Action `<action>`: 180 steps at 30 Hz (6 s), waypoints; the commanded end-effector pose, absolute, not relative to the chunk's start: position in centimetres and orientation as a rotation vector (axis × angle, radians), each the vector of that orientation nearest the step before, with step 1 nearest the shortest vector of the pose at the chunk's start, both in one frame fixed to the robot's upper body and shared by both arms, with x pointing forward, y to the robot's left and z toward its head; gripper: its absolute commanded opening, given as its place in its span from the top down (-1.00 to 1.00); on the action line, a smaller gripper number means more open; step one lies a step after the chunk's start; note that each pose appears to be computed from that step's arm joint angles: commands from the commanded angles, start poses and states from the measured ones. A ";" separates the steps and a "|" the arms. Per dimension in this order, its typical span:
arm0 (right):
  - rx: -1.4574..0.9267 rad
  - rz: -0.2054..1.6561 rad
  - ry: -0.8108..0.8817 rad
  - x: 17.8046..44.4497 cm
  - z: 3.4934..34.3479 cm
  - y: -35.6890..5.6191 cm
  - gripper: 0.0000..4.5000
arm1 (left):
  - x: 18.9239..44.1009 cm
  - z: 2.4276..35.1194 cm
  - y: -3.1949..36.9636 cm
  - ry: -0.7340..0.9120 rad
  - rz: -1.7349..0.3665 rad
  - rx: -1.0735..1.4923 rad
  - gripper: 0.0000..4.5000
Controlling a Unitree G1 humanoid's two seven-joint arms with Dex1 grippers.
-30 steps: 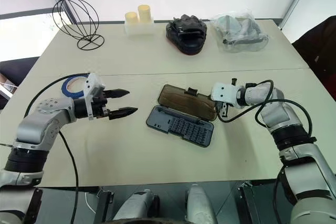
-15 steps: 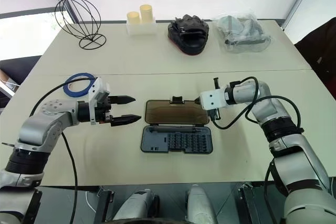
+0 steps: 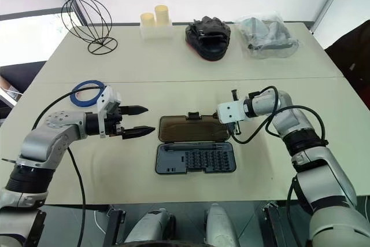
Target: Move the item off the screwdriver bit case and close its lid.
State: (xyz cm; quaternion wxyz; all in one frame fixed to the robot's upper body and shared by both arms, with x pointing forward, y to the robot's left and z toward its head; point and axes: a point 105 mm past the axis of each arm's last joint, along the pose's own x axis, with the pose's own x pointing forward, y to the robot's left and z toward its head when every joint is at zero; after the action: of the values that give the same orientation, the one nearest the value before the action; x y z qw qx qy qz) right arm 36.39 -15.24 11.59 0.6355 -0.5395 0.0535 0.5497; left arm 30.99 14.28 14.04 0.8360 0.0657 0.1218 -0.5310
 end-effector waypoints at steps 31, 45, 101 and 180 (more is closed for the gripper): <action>-0.286 0.831 0.036 32.0 24.0 -17.0 -0.98 | 34.6 17.7 17.5 0.117 -0.930 0.017 -1.00; -0.242 0.693 0.099 30.4 22.3 -18.1 -0.98 | 36.0 19.9 14.3 0.058 -0.984 -0.049 -1.00; -0.375 0.693 0.215 31.7 17.9 -19.6 -1.00 | 29.9 19.8 12.7 0.145 -1.250 0.123 0.98; -1.244 0.672 0.008 35.6 17.4 -17.2 0.99 | 31.3 16.5 16.8 0.335 -1.122 -0.181 1.00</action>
State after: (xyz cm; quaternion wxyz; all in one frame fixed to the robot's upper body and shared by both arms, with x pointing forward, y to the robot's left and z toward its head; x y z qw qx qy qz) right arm 35.17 -16.99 14.78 0.7557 -0.5576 0.0439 0.3406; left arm 30.02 15.80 16.99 0.8080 -0.0632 0.1659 -0.5617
